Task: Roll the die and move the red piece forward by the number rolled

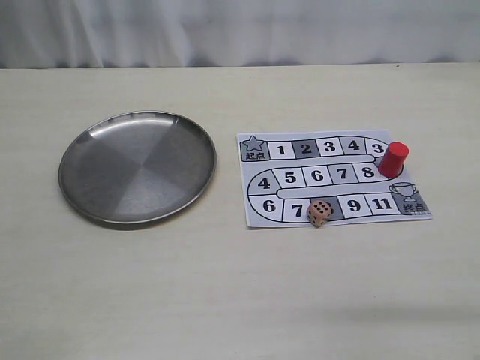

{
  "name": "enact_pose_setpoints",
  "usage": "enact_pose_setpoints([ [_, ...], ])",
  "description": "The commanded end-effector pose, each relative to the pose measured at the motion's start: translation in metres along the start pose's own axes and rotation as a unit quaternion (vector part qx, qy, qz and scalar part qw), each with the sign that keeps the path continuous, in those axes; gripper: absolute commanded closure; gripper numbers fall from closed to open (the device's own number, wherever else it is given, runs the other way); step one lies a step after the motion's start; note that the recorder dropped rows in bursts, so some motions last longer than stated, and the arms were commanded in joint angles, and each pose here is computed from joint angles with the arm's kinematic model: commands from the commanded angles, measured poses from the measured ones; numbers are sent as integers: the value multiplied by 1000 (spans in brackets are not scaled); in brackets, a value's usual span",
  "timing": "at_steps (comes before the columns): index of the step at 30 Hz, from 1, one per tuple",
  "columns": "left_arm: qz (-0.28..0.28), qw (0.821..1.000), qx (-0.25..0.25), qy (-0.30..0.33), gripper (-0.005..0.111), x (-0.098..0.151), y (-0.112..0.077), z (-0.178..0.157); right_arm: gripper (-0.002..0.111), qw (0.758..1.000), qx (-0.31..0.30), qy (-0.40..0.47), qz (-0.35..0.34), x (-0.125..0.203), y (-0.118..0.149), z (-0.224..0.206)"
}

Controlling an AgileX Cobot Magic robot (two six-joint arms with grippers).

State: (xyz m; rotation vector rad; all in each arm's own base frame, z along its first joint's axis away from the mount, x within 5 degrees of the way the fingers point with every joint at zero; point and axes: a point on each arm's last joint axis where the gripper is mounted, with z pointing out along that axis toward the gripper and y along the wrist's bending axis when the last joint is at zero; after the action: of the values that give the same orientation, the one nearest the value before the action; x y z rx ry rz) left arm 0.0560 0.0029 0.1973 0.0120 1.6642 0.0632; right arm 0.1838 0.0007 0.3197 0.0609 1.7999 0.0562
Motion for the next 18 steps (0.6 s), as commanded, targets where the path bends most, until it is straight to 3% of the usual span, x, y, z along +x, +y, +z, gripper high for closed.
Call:
enact_pose_setpoints([
  [1, -1, 1000, 5, -5, 107, 0, -1, 0, 104, 998, -1, -65, 27, 41, -4, -42],
  [7, -1, 1000, 5, -5, 107, 0, -1, 0, 104, 989, -6, -144, 26, 101, -9, -85],
  [12, -1, 1000, 5, -5, 107, 0, -1, 0, 104, 988, -10, -150, 26, 130, -10, -93],
  [18, -1, 1000, 5, -5, 107, 0, -1, 0, 104, 998, -13, -51, 22, 149, -9, -92],
])
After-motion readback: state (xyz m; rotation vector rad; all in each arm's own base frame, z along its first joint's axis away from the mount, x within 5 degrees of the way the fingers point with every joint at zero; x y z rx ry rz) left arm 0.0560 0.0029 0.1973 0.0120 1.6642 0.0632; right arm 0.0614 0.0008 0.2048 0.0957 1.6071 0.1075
